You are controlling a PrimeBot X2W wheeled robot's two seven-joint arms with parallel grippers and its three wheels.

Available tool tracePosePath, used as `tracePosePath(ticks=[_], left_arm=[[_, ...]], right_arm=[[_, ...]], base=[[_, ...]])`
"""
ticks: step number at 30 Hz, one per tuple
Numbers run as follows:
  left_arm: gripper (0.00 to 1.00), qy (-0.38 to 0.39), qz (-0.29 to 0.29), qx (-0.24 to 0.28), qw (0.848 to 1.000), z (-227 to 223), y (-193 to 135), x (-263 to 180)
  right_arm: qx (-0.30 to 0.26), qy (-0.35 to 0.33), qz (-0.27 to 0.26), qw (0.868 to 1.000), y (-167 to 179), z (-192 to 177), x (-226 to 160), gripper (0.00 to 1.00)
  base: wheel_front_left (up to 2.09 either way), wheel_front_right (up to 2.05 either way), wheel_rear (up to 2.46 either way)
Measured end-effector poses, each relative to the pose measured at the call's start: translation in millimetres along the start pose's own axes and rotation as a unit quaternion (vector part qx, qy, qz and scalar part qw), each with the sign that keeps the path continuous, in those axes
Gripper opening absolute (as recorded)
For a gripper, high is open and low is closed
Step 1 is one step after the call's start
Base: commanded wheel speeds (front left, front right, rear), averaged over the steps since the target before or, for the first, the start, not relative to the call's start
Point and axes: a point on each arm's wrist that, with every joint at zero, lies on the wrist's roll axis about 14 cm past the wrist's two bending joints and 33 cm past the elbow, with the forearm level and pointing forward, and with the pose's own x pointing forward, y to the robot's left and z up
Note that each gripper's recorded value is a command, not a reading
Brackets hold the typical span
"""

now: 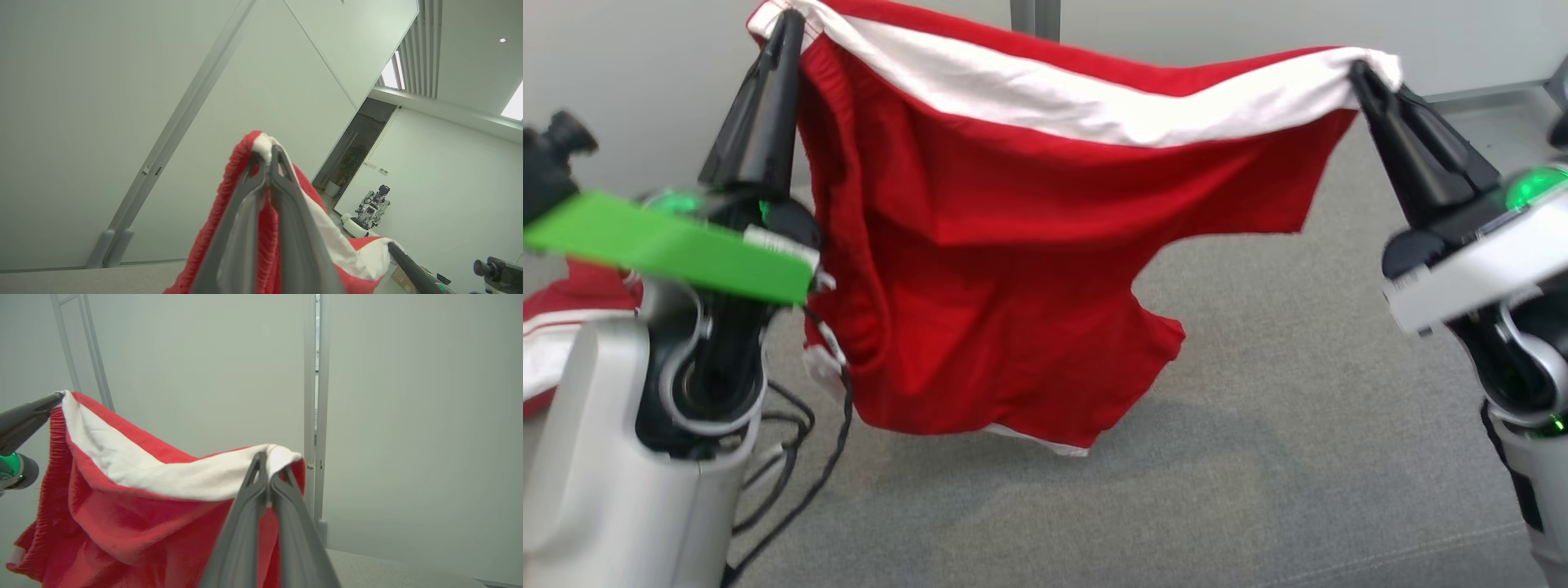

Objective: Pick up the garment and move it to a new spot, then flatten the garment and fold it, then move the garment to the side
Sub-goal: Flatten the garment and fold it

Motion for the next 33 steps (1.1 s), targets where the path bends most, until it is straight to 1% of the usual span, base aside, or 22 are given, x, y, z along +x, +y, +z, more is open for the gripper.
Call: tracePosePath(ticks=[2, 4, 7, 10, 12, 13, 15, 16, 17, 21, 23, 25, 27, 29, 33], left_arm=[[0.00, 0.024, 0.017, 0.010, 1.000, -10, 18, 12], [0.00, 0.037, 0.033, 0.034, 0.998, -12, 37, 29], [0.00, 0.047, 0.057, 0.069, 0.995, -10, 70, 62], [0.00, 0.047, 0.080, 0.109, 0.990, -7, 103, 96], [0.00, 0.025, 0.079, 0.132, 0.988, 3, 115, 120], [0.00, 0.010, 0.069, 0.138, 0.988, 8, 116, 132], [0.00, -0.006, 0.038, 0.133, 0.990, 5, 116, 152], [0.00, -0.012, 0.028, 0.126, 0.992, 1, 119, 159], [0.00, -0.011, 0.028, 0.130, 0.991, -14, 135, 165], [0.00, 0.024, 0.081, 0.142, 0.986, -60, 205, 149], [0.00, 0.065, 0.117, 0.135, 0.982, -97, 242, 130], [0.00, 0.095, 0.142, 0.117, 0.978, -130, 268, 110], [0.00, 0.116, 0.156, 0.096, 0.976, -157, 282, 97], [0.00, 0.135, 0.167, 0.082, 0.973, -179, 295, 83], [0.00, 0.149, 0.181, 0.065, 0.970, -198, 311, 69]], right_arm=[[0.010, 0.021, 0.005, 1.000, -1, -15, 14, 0.00], [0.017, 0.033, 0.014, 0.999, -2, -25, 37, 0.00], [0.008, 0.031, 0.021, 0.999, -8, -34, 81, 0.00], [-0.002, 0.008, 0.007, 1.000, -23, -37, 127, 0.00], [-0.012, -0.021, -0.011, 1.000, -36, -34, 155, 0.00], [-0.025, -0.039, -0.018, 0.999, -42, -30, 166, 0.00], [-0.044, -0.062, -0.030, 0.997, -53, -32, 184, 0.00], [-0.048, -0.066, -0.035, 0.996, -57, -39, 191, 0.00], [-0.051, -0.061, -0.037, 0.996, -60, -64, 200, 0.00], [-0.035, 0.011, -0.025, 0.999, -54, -147, 201, 0.00], [-0.026, 0.061, -0.019, 0.998, -50, -195, 189, 0.00], [-0.006, 0.107, -0.024, 0.994, -52, -239, 173, 0.00], [0.007, 0.138, -0.027, 0.990, -53, -270, 160, 0.00], [0.018, 0.160, -0.029, 0.987, -54, -292, 149, 0.00], [0.028, 0.188, -0.034, 0.981, -60, -318, 132, 0.00]], base=[[0.00, 0.00, 0.00], [0.00, 0.00, 0.00], [0.00, 0.00, 0.00], [0.00, 0.00, 0.00], [0.00, 0.00, 0.00], [0.00, 0.00, 0.00], [0.00, 0.00, 0.00], [0.00, 0.00, 0.00], [0.00, 0.00, 0.00], [0.00, 0.00, 0.00], [0.00, 0.00, 0.00], [0.00, 0.00, 0.00], [0.00, 0.00, 0.00], [0.00, 0.00, 0.00], [0.00, 0.00, 0.00]])
